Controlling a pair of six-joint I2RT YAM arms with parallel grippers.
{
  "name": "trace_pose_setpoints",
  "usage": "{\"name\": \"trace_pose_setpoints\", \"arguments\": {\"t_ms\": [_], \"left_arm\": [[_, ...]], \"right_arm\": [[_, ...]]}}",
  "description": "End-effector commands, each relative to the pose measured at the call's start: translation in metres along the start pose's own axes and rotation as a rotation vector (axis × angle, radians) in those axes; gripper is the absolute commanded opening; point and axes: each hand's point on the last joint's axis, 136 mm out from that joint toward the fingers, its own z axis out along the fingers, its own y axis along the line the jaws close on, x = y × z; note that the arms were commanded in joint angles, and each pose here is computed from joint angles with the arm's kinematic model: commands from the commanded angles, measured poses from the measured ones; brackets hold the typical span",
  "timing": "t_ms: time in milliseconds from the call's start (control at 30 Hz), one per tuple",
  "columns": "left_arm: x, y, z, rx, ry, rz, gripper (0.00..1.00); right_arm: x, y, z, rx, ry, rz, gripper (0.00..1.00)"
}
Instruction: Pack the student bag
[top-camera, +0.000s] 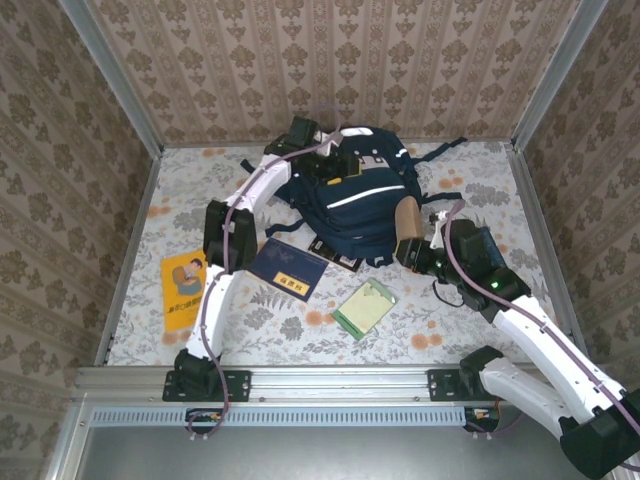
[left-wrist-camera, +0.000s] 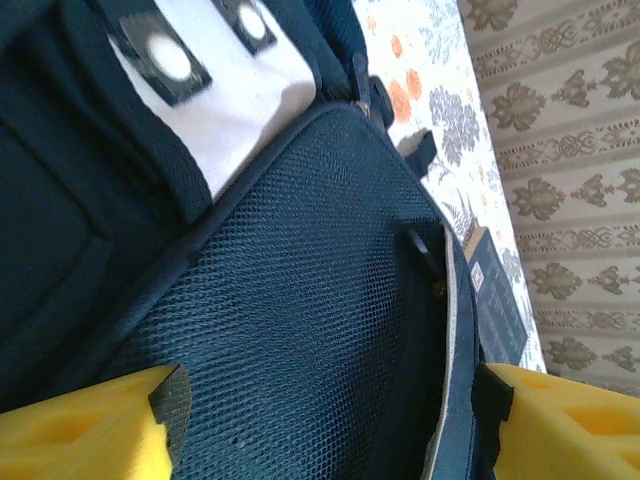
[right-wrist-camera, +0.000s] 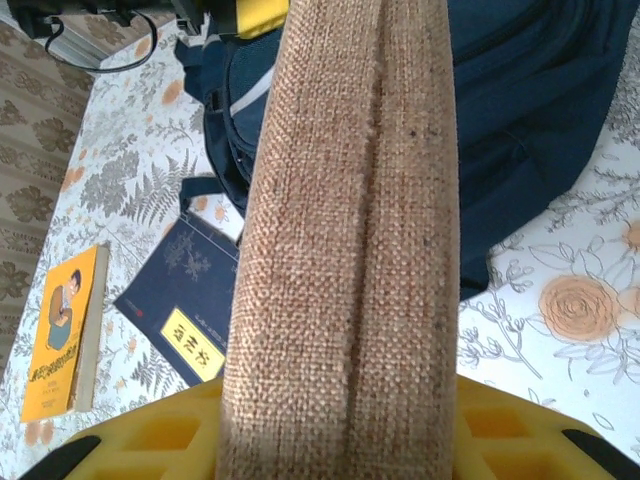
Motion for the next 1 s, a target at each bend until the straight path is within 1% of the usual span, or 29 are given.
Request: {"name": "trace_pose_setpoints", "arguments": {"t_ms": [0,100,233,400,533,633,733,800,967], "left_arm": [[-0.003,-0.046,-0.002,0.131,0.011,0.055,0.75],[0.006,-0.045,0.005,0.131,0.034,0.043,0.74],[0.022,-0.051,0.016,0.154,0.071,0.031,0.73],[0.040,-0.045,0.024,0.108,0.121,0.024,0.73],[0.048,-0.044,0.023,0.109,0.144,0.013,0.71],[0.051,-0.052,0.019,0.124,0.151,0.020,0.66],[0.052,-0.057,0.015,0.121,0.156,0.038,0.54],[0.053,-0.053,0.014,0.098,0.161,0.040,0.48],[0.056,-0.045,0.017,0.071,0.170,0.026,0.40]], "right_arm": [[0.010,-0.013,0.000,0.033,0.006,-0.016,0.40],[0.014,-0.017,0.004,0.040,0.014,-0.016,0.40],[0.011,-0.016,0.005,0.038,0.004,-0.020,0.41],[0.006,-0.013,-0.001,0.033,-0.014,-0.034,0.43],[0.005,-0.013,-0.005,0.038,-0.014,-0.044,0.44],[0.008,-0.016,-0.005,0.044,-0.014,-0.039,0.44],[0.010,-0.018,-0.005,0.042,-0.019,-0.029,0.44],[0.011,-0.018,-0.005,0.041,-0.021,-0.023,0.44],[0.011,-0.020,-0.004,0.049,-0.027,-0.019,0.45]]}}
